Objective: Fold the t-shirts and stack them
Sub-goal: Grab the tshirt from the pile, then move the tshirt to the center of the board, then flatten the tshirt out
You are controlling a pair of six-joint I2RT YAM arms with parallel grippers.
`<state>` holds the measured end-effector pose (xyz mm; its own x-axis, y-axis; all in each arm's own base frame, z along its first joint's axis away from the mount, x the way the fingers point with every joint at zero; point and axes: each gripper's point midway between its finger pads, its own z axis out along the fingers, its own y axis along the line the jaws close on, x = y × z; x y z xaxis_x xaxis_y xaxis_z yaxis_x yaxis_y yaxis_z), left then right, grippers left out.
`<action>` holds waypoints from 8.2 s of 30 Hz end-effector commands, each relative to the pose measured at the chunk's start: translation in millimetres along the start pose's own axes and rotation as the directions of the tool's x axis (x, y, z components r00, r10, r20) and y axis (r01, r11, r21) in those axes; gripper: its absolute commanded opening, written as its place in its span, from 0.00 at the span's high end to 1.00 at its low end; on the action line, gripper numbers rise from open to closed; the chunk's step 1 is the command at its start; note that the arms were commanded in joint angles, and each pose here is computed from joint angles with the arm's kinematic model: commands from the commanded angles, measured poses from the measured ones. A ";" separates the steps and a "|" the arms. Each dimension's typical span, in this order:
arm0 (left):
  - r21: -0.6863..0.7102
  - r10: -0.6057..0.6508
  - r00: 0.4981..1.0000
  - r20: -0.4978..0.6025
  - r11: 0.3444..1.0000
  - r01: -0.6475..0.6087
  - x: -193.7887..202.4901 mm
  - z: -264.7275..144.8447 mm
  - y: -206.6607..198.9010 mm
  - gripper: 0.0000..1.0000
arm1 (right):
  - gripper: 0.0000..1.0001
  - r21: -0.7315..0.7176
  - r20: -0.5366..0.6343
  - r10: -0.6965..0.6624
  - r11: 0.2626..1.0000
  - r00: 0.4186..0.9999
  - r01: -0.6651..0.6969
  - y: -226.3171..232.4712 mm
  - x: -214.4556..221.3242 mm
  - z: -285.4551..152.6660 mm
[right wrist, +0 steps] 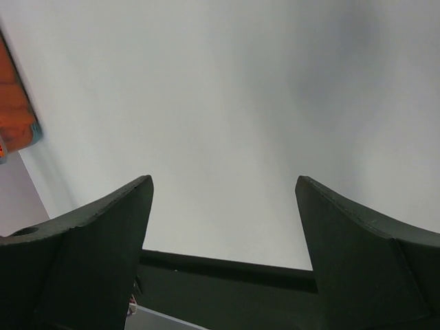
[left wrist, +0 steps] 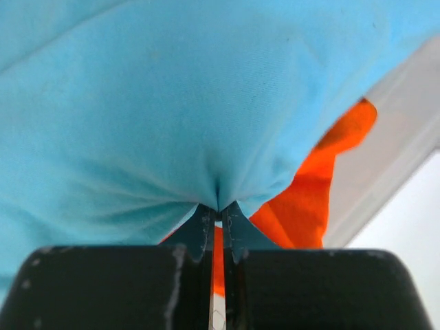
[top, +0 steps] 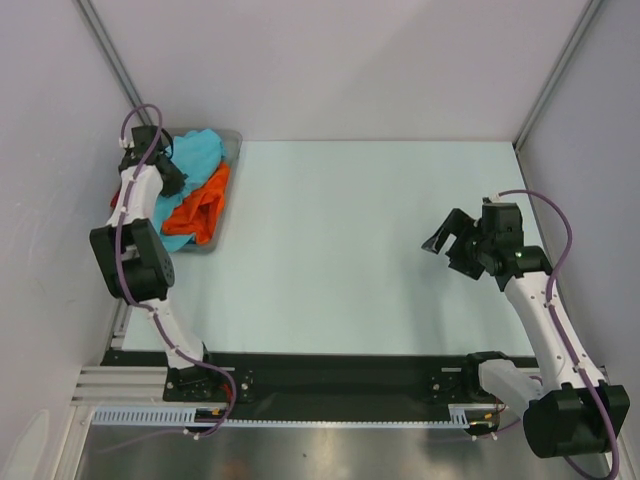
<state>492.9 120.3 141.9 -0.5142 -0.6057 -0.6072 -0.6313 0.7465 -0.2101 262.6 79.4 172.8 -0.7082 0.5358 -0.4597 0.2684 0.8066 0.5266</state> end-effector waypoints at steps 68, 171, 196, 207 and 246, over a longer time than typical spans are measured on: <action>0.572 0.405 0.902 -0.150 0.780 -0.255 290.7 -160.2 -34.2 0.22 | 0.12 -0.256 -0.465 -0.316 0.942 0.827 0.216 82.2 113.3 107.2; 0.614 0.219 0.891 0.399 0.658 -0.436 128.5 -397.4 -70.4 1.00 | 0.30 -0.648 -0.169 -0.451 0.721 0.876 0.246 259.3 115.8 78.3; 0.665 0.186 0.903 0.387 0.622 -0.413 136.0 -411.8 -52.9 1.00 | 0.71 -0.382 -0.193 -0.453 0.852 0.870 0.359 284.2 171.6 132.4; 0.444 0.254 0.821 0.511 0.740 -0.505 102.2 -396.4 -24.2 1.00 | 1.00 -0.169 0.056 -0.677 0.718 0.734 0.675 253.0 30.7 58.3; 0.606 0.468 0.879 0.089 0.675 -0.421 299.9 -235.1 -26.6 1.00 | 1.00 0.016 0.191 -0.118 0.993 0.974 0.117 101.4 -150.1 -5.0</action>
<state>205.5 -116.1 128.5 -0.7120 -0.1013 -0.6949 0.0918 0.9676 -0.2352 330.7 81.7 318.3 -0.6276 0.4772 -0.6152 0.1833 0.8585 0.4790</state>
